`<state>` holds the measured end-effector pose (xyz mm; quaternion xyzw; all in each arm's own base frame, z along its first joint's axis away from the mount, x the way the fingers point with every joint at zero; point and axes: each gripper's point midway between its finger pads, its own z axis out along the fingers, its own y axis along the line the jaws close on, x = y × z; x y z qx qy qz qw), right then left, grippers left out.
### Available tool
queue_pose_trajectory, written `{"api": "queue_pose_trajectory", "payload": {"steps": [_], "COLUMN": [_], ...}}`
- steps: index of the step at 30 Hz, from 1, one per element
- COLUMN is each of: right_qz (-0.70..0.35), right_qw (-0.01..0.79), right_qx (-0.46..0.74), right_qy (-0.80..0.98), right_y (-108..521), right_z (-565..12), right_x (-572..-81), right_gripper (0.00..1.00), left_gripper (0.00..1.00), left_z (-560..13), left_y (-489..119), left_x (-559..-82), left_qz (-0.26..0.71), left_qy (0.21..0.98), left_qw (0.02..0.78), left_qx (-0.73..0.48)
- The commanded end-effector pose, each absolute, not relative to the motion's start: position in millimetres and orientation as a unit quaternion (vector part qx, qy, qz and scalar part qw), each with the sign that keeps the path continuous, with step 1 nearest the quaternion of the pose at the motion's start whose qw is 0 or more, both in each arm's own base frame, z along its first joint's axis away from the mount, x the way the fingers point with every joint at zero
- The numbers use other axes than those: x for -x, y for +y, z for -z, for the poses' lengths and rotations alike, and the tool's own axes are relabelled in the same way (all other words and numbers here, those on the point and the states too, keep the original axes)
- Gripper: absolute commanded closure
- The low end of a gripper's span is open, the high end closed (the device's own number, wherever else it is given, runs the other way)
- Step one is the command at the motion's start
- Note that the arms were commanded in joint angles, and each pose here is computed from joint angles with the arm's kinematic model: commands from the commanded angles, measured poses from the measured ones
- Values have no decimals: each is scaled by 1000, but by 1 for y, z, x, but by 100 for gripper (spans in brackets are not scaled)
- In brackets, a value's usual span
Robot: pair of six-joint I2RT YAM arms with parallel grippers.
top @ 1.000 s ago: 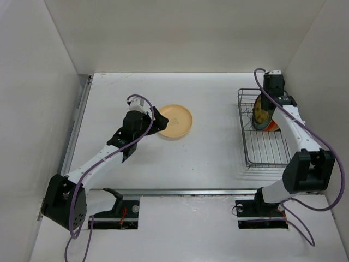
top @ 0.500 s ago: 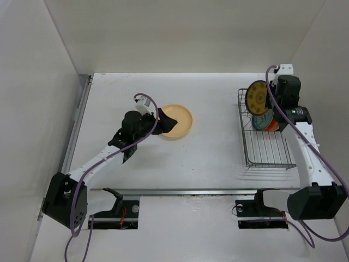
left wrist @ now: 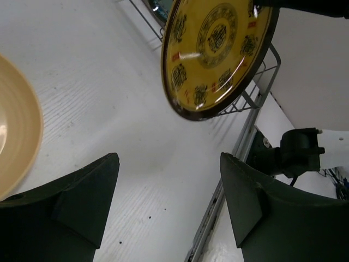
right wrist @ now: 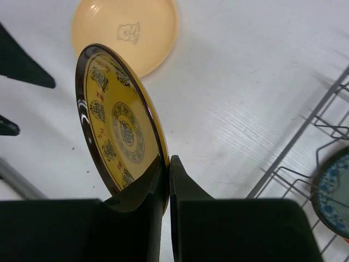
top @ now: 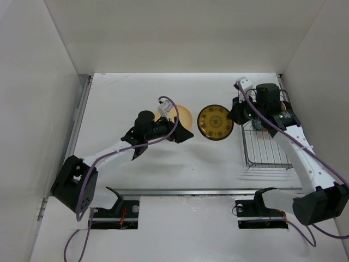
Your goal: Unload the plates from the dish rack
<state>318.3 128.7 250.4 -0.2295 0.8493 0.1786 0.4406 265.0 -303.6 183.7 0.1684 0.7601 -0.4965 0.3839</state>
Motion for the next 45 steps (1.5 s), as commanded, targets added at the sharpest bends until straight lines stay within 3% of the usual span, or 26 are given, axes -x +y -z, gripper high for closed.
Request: {"api": "queue_pose_trajectory", "payload": {"steps": [1, 13, 14, 19, 22, 27, 28, 29, 31, 32, 38, 40, 45], "right_qz": [-222, -296, -307, -321, -323, -323, -327, -326, -328, -327, -289, -262, -193], "right_qw": [456, 409, 401, 390, 389, 385, 384, 386, 383, 380, 409, 453, 527], "right_qx": [277, 368, 374, 389, 392, 392, 393, 396, 401, 404, 372, 349, 275], "right_qy": [816, 781, 778, 770, 769, 771, 769, 767, 765, 765, 781, 778, 780], "right_y": [152, 180, 182, 187, 189, 190, 191, 191, 191, 190, 180, 172, 143], "right_z": [-272, -264, -263, -262, -262, -260, -260, -260, -259, -258, -258, -267, -287], "right_x": [-306, -264, -259, -250, -248, -249, -248, -249, -246, -245, -257, -268, -287], "right_gripper": [100, 100, 100, 100, 100, 100, 95, 77, 22, 0, 0, 0, 0], "left_gripper": [29, 36, 39, 82, 99, 100, 100, 100, 100, 100, 100, 100, 100], "left_z": [-219, -214, -214, -213, -212, -211, -211, -217, -215, -219, -214, -209, -203], "left_y": [-319, -329, -329, -333, -339, -341, -342, -343, -343, -343, -306, -287, -194], "left_x": [-266, -270, -270, -266, -261, -254, -252, -252, -253, -258, -311, -327, -372], "left_qz": [510, 499, 497, 508, 515, 529, 531, 536, 534, 528, 465, 447, 376], "left_qy": [719, 729, 728, 725, 723, 715, 714, 706, 713, 713, 764, 783, 789], "left_qw": [419, 411, 413, 397, 385, 371, 368, 371, 368, 377, 422, 424, 472], "left_qx": [-218, -227, -230, -243, -253, -267, -270, -275, -268, -267, -146, -85, 114]}}
